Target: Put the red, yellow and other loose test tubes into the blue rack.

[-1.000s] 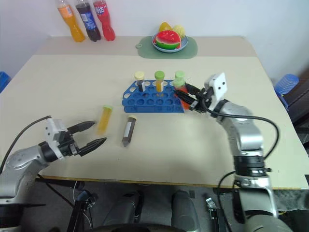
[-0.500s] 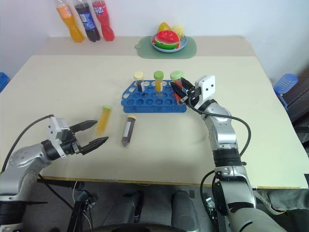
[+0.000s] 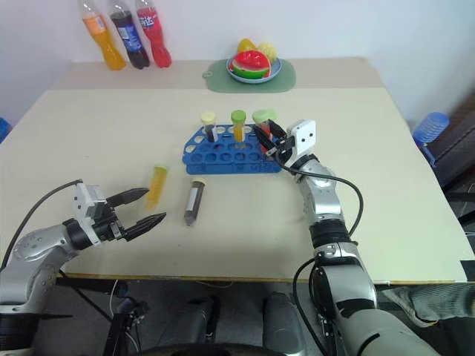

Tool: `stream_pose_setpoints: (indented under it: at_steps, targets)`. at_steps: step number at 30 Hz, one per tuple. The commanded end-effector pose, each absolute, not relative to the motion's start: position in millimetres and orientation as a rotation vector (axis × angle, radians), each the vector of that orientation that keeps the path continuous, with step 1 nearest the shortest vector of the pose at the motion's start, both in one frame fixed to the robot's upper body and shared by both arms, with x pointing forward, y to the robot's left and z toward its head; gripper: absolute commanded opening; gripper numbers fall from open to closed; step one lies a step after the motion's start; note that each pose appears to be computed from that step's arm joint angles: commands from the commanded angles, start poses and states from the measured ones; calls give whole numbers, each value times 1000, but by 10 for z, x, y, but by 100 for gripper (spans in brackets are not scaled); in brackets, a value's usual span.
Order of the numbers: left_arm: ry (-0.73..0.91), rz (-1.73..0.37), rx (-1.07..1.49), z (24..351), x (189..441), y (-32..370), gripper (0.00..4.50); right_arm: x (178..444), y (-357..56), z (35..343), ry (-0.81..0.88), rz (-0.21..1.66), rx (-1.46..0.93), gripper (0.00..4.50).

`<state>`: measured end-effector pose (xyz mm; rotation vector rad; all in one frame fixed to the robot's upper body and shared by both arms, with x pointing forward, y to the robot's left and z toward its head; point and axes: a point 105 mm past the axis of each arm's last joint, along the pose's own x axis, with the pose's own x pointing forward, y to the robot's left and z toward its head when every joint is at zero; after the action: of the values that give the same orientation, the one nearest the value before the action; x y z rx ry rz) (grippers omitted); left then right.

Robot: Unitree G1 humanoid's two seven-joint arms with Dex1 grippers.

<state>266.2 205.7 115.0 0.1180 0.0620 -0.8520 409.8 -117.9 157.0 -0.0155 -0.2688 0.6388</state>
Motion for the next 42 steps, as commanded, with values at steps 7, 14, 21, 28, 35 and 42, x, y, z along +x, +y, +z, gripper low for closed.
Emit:
stream_pose_setpoints:
  at_steps: [7, 14, 21, 28, 35, 42]
  targets:
    - [4, -837, 128, 1259, 2677, 2045, 450, 3918, -1412, 1744, -336, 643, -162, 448]
    - [0, -848, 105, 1246, 2692, 1996, 450, 3752, -1590, 1920, -324, 664, -168, 448]
    - [-1, -857, 104, 1224, 2714, 1956, 450, 3741, -1430, 1850, -199, 746, -81, 448]
    - [-3, -853, 101, 1198, 2687, 1949, 450, 3806, -1311, 1853, -159, 786, -79, 448]
    - [-6, -840, 98, 1180, 2652, 1948, 450, 3876, -1222, 1832, -138, 811, -76, 448]
    - [-9, -832, 102, 1183, 2648, 1952, 450, 3931, -1206, 1794, -127, 813, -93, 320]
